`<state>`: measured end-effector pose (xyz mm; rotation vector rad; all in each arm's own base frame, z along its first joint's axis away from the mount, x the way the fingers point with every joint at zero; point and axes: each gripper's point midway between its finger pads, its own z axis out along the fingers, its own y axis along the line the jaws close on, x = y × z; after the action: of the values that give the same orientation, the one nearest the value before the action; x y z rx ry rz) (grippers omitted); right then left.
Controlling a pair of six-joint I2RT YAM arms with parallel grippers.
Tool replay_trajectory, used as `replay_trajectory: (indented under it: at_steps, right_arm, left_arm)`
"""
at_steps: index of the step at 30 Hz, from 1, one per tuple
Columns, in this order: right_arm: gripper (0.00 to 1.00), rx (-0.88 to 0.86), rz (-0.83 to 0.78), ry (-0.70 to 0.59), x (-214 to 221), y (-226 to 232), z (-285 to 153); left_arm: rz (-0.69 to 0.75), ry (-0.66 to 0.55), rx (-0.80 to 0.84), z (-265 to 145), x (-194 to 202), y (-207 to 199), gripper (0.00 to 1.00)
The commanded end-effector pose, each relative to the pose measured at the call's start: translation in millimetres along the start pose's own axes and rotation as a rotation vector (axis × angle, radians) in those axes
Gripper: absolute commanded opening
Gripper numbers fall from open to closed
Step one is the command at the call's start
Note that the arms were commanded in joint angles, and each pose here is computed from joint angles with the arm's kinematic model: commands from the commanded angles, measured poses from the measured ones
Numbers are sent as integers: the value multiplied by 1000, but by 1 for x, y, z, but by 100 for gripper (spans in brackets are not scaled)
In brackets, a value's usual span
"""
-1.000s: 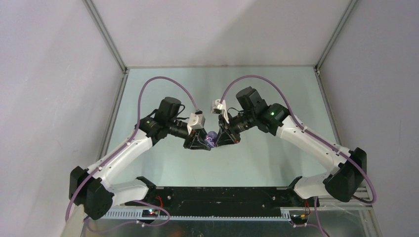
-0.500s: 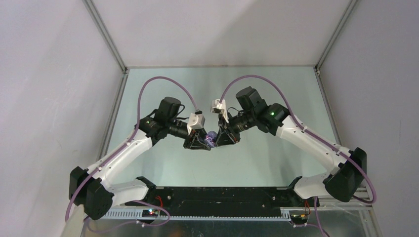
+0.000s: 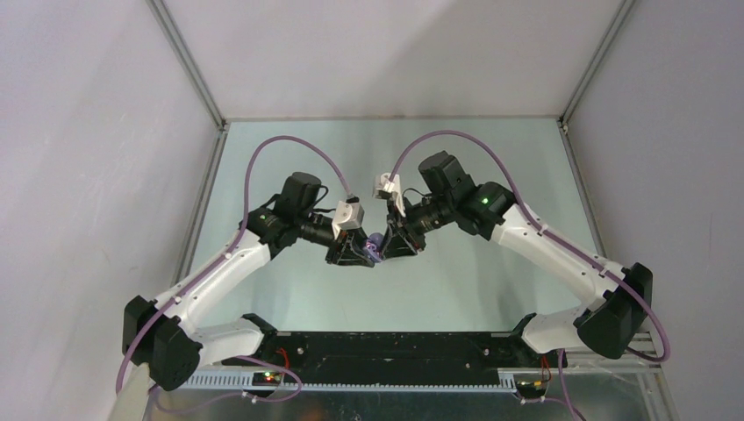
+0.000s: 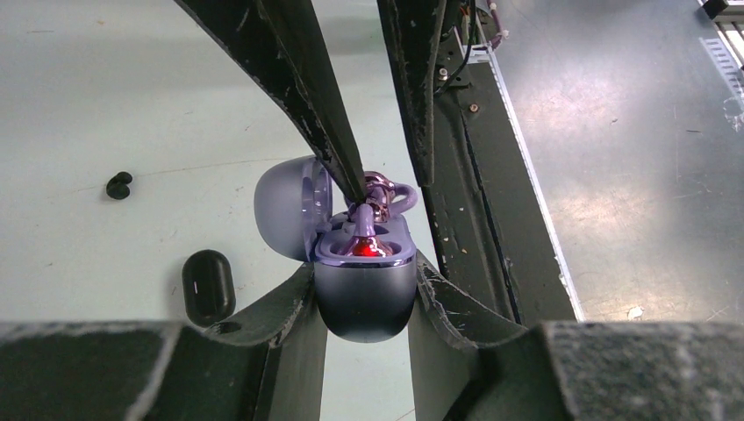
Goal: Insert the wireless bluetooth earbuds into the charging case
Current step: Insert the right earbud into the right side groove of the charging case.
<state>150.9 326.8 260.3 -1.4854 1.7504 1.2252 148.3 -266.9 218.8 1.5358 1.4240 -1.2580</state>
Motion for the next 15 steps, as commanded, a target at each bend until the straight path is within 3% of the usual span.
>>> replay_trajectory:
  at_steps: [1, 15]
  right_arm:
    - [31, 34, -93, -37, -20, 4, -8]
    - [37, 168, -243, -60, -33, 6, -29]
  left_arm:
    - [74, -52, 30, -2, -24, -7, 7]
    - [74, -58, 29, -2, -25, -8, 6]
